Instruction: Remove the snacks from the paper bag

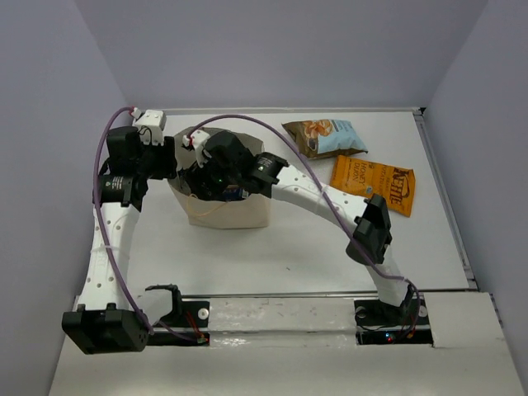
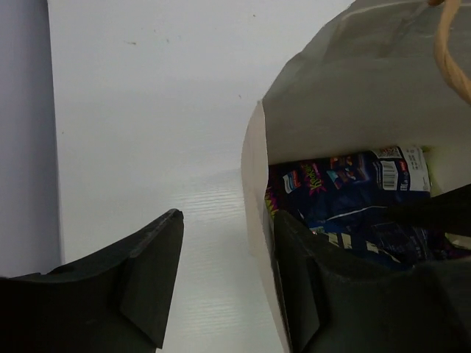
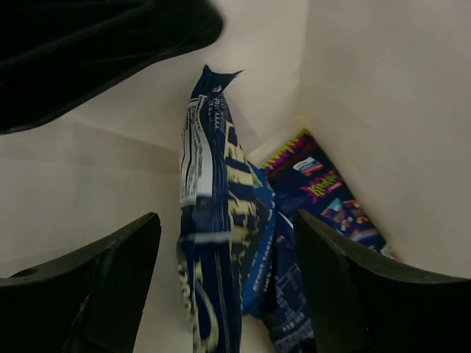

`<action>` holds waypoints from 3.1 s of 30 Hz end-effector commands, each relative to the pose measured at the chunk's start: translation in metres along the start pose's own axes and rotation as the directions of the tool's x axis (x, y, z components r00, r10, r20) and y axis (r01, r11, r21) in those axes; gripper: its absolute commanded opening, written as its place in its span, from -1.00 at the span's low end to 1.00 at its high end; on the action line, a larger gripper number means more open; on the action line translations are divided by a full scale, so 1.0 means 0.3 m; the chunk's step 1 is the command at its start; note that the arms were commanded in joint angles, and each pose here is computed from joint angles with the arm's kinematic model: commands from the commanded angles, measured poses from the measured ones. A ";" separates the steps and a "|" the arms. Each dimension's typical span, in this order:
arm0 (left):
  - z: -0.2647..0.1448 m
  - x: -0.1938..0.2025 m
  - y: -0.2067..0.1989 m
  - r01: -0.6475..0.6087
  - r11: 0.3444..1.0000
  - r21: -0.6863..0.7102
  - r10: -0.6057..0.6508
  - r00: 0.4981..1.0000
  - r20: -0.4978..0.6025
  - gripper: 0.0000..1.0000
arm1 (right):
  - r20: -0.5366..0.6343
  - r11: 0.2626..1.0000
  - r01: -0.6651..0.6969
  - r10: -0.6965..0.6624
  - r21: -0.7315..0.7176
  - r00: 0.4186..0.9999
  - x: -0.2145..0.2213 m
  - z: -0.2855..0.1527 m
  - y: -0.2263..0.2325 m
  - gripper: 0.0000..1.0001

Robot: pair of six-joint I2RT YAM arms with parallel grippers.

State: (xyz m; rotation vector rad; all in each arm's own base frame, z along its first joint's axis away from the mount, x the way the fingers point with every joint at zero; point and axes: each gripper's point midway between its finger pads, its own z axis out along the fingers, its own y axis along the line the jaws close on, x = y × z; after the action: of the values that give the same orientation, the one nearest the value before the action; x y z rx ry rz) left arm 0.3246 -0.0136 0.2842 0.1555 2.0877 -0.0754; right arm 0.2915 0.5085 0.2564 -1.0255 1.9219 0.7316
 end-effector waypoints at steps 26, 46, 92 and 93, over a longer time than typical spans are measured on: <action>-0.027 -0.087 0.032 0.271 0.959 -0.080 -0.252 0.949 0.187 -1.00 | 0.743 0.987 0.145 -0.146 0.066 0.654 -0.790 -0.845 0.122 -0.99; -0.029 -0.098 0.102 0.449 0.876 -0.173 -0.412 0.886 0.212 -1.00 | 0.015 0.484 0.141 -0.304 0.863 0.952 0.031 -0.841 -0.517 -0.99; -0.135 0.147 -0.050 0.474 0.880 -0.008 -0.462 0.862 0.209 -1.00 | 0.021 0.921 -0.203 0.208 0.332 0.978 0.357 -0.272 -0.137 -0.43; -0.148 0.135 -0.078 0.452 0.891 0.040 -0.450 0.868 0.211 -1.00 | -0.006 0.917 -0.168 0.182 0.362 0.983 0.405 -0.280 -0.144 -0.36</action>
State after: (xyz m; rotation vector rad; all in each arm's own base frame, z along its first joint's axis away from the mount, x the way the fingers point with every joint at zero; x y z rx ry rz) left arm 0.2717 -0.0129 0.2693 -0.3855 1.8834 -0.2631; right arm 0.2586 0.4206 0.2120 -0.7208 2.0531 0.6497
